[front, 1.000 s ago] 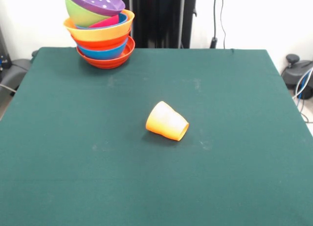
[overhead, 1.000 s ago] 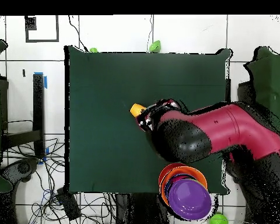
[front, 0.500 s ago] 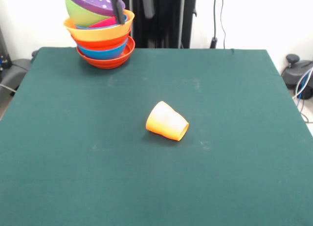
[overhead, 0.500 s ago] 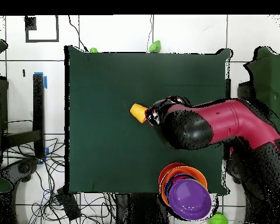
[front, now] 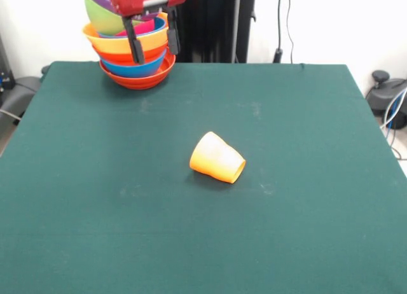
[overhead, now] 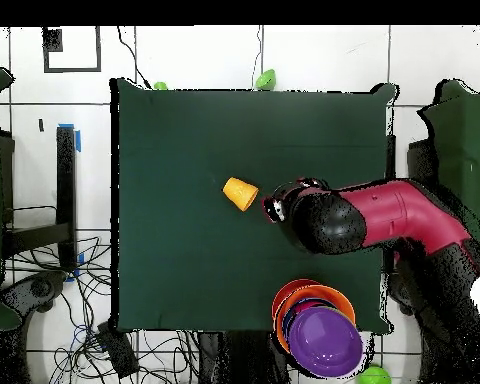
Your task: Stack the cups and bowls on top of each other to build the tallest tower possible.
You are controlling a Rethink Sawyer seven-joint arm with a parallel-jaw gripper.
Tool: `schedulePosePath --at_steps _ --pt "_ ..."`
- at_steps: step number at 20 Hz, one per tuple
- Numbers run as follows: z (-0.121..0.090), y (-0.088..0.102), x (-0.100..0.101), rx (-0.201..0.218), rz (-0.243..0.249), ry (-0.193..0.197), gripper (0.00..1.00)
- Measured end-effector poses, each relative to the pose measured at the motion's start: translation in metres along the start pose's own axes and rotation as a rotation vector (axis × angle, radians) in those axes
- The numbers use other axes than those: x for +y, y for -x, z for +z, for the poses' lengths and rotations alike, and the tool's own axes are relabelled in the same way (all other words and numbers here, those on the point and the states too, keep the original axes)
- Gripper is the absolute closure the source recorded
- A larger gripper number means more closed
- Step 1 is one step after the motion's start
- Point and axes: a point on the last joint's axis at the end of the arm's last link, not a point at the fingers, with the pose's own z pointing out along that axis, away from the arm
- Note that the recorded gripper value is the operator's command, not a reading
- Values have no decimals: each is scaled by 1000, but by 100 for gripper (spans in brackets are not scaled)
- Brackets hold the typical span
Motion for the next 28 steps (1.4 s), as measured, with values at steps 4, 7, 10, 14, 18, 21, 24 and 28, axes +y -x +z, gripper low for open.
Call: schedulePosePath --at_steps 4,7,10,14,18,21,24,28 --pt "17 -6 0 25 -5 -3 0" --pt "30 1 4 35 -19 -10 0" --pt "42 20 12 37 -41 -19 0" --pt "55 55 32 27 -78 -27 0" --pt "64 73 44 22 -96 -30 0" --pt "70 80 49 21 -100 -26 0" --pt "79 79 47 11 -88 -20 0" --pt "93 71 33 -38 -59 -17 0"
